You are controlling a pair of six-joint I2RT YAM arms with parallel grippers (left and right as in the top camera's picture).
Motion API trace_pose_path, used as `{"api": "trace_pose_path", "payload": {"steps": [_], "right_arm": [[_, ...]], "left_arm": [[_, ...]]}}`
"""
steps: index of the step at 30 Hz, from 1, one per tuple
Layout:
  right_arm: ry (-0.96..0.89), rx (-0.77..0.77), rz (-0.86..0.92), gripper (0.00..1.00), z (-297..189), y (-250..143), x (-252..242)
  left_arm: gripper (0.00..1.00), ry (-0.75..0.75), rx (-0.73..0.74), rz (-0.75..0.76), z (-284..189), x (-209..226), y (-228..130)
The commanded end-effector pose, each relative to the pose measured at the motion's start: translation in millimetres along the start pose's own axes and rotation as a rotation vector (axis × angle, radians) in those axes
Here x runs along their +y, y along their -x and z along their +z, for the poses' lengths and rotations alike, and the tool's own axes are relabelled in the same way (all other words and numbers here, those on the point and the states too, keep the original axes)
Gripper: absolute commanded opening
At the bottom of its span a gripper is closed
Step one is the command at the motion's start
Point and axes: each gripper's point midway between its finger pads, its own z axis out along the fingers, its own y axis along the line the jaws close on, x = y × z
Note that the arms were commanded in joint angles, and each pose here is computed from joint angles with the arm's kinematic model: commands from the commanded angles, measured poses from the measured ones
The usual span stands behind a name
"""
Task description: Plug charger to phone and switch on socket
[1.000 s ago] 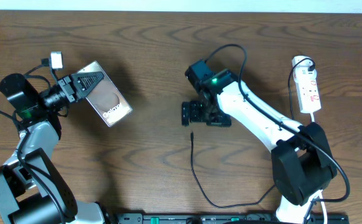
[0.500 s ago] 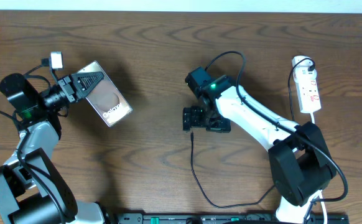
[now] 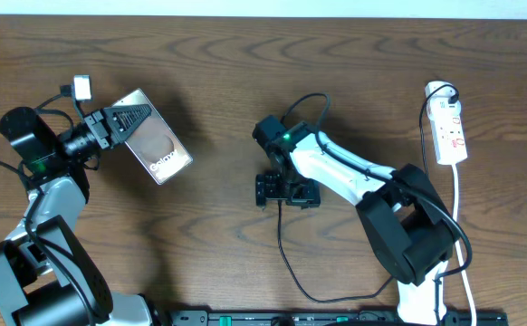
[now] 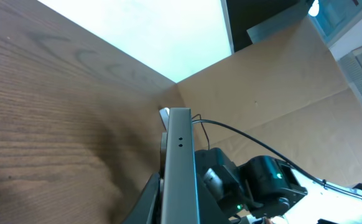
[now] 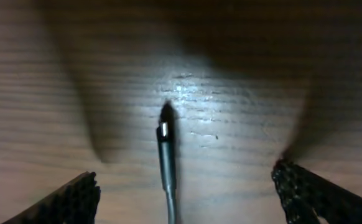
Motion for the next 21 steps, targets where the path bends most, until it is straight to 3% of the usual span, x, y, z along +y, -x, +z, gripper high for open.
{"api": "trace_pose_path", "payload": {"steps": [1, 11, 21], "right_arm": [[0.005, 0.026, 0.006, 0.87, 7.3, -4.2, 1.4], [0.007, 0.023, 0.006, 0.69, 7.3, -3.6, 1.8], [0.007, 0.022, 0.005, 0.35, 7.3, -3.4, 1.9]], "left_arm": [[0.08, -0.019, 0.017, 0.046, -1.1, -11.7, 1.5], [0.08, -0.019, 0.016, 0.054, -1.1, -11.7, 1.5], [0.08, -0.019, 0.016, 0.053, -1.1, -11.7, 1.5]]}}
